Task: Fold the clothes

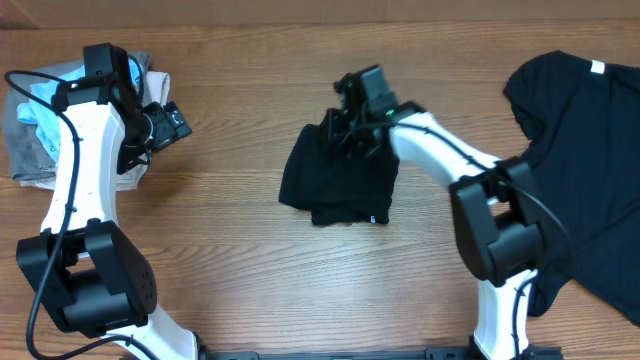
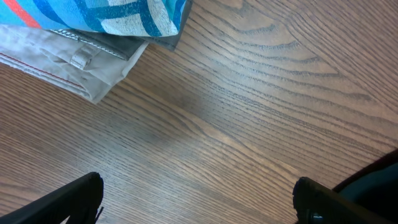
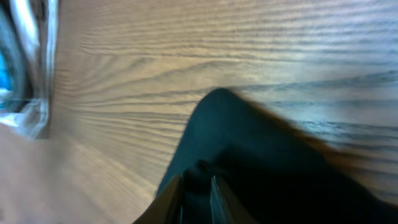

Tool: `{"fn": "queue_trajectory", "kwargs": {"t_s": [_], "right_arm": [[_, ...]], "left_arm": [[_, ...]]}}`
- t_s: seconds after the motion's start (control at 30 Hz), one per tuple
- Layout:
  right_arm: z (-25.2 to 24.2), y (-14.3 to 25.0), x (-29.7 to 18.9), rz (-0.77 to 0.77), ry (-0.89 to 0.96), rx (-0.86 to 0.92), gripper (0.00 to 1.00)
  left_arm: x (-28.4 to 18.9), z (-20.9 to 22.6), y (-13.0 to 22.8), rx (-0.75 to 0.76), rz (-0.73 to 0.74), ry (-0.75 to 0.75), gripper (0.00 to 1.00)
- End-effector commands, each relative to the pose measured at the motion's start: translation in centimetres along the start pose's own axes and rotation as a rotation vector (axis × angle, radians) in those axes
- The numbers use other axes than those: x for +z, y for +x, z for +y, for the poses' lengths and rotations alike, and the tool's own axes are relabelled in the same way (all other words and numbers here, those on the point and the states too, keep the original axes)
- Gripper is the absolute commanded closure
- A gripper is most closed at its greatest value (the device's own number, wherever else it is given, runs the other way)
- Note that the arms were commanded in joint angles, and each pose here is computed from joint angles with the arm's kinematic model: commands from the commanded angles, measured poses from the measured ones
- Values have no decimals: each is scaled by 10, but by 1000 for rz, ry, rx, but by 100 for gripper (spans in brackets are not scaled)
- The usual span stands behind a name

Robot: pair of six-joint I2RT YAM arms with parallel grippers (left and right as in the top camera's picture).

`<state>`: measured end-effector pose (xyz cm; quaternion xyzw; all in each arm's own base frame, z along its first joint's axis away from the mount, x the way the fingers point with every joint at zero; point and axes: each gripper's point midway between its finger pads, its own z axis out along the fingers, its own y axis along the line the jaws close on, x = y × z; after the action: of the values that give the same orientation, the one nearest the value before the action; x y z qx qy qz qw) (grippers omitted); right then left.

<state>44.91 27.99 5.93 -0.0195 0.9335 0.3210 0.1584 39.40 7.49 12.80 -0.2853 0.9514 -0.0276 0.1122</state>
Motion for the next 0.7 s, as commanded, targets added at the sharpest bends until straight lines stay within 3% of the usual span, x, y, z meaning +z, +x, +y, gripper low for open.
{"fn": "queue_trajectory", "kwargs": {"t_s": [0.0, 0.13, 0.3, 0.67], "right_arm": [[33, -54, -93, -137, -100, -9, 81], [-1, -46, -132, -110, -3, 105, 81], [-76, -9, -142, -8, 259, 274, 82], [-139, 53, -82, 106, 329, 310, 82]], "left_arm": [[-5, -7, -2, 11, -13, 18, 0], [-5, -7, -2, 11, -13, 18, 0], [-5, -6, -2, 11, -13, 18, 0], [-5, -7, -2, 11, -13, 18, 0]]}}
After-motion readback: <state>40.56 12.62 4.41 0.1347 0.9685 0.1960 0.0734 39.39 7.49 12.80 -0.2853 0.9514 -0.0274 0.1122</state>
